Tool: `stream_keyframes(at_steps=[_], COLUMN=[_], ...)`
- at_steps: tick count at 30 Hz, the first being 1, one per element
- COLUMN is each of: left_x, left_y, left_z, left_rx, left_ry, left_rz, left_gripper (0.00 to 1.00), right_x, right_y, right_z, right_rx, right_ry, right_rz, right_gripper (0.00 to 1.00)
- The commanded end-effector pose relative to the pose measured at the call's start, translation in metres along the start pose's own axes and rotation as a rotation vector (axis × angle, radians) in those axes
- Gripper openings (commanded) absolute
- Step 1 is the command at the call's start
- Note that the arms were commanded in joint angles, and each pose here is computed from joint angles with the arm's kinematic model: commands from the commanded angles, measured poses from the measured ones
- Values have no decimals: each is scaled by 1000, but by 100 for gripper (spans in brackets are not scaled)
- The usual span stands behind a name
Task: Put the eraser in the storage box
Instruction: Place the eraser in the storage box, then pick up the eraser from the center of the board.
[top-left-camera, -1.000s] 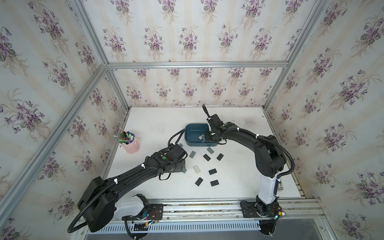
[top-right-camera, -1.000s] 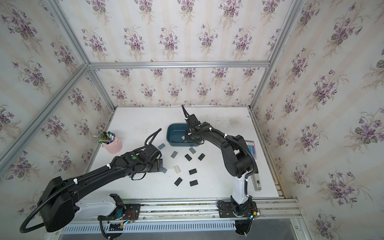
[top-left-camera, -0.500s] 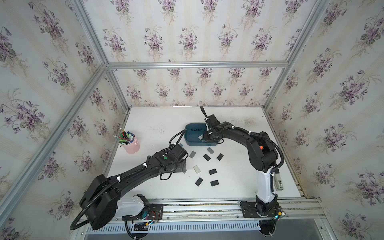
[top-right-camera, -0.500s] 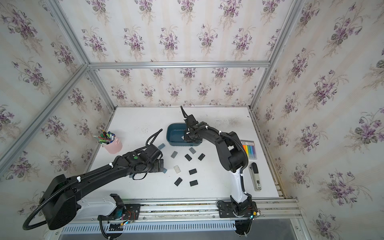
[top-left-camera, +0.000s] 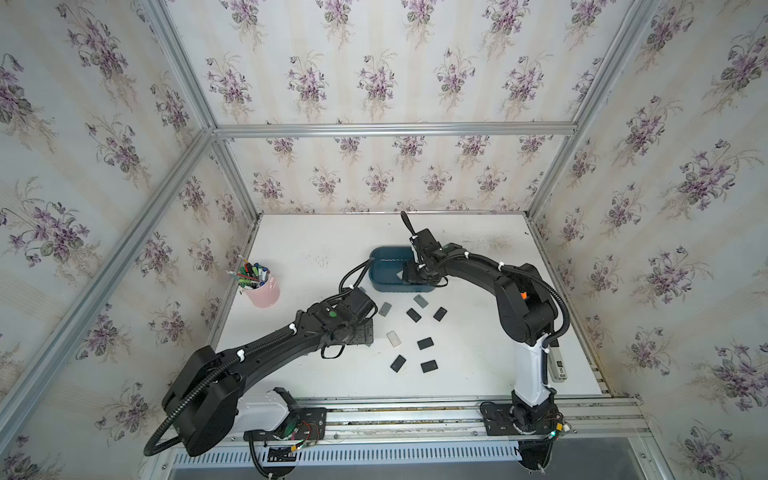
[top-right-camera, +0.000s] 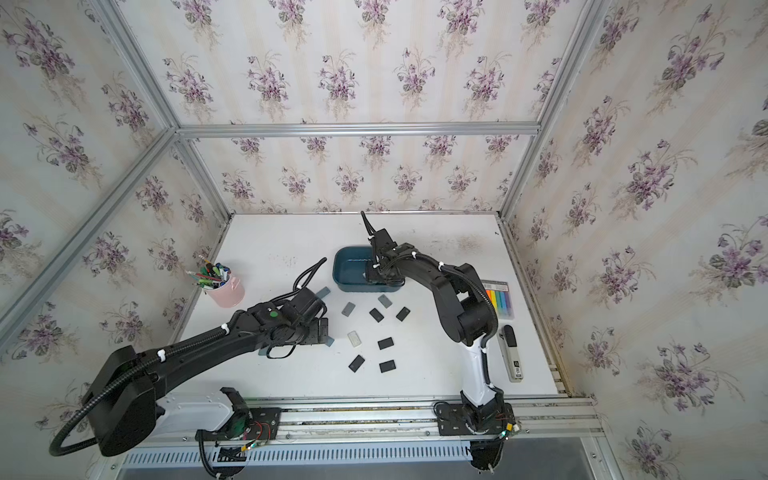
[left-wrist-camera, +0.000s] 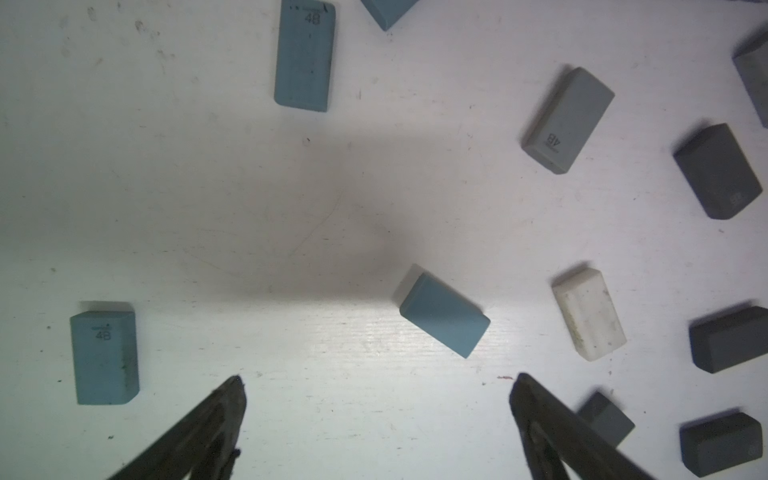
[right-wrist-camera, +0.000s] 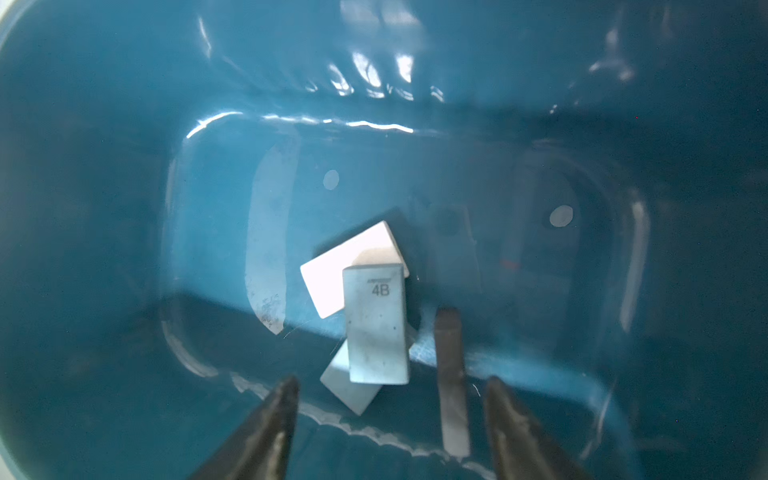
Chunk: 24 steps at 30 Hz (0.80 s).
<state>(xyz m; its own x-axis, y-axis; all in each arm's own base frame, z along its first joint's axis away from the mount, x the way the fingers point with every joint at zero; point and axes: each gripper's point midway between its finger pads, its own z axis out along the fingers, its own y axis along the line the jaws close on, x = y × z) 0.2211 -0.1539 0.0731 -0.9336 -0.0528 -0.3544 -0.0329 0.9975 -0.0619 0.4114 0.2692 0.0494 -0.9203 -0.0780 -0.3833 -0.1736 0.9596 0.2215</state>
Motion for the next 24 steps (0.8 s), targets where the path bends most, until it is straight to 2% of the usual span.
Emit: stream_keyframes(at_steps=[1, 7, 9, 14, 20, 24], left_x=[-1, -2, -2, -3, 8, 15], left_y=[-1, -3, -4, -6, -23, -39], left_z=[0, -2, -3, 0, 15, 27], left_rx=[4, 13, 14, 8, 65, 96], left_ry=[-5, 1, 1, 12, 88, 141], left_rz=[-12, -31, -38, -17, -37, -87], left_gripper=[100, 99, 100, 100, 100, 100], right_x=[-3, -15, -20, -34, -48, -45], right_y=[1, 8, 11, 15, 17, 12], right_z=[-5, -26, -35, -64, -130, -169], right_rx=[-1, -34, -47, -72, -107, -132], right_ry=[-14, -79, -106, -194, -374, -484], right_rz=[-4, -7, -8, -7, 14, 22], right_gripper=[78, 92, 100, 100, 100, 100])
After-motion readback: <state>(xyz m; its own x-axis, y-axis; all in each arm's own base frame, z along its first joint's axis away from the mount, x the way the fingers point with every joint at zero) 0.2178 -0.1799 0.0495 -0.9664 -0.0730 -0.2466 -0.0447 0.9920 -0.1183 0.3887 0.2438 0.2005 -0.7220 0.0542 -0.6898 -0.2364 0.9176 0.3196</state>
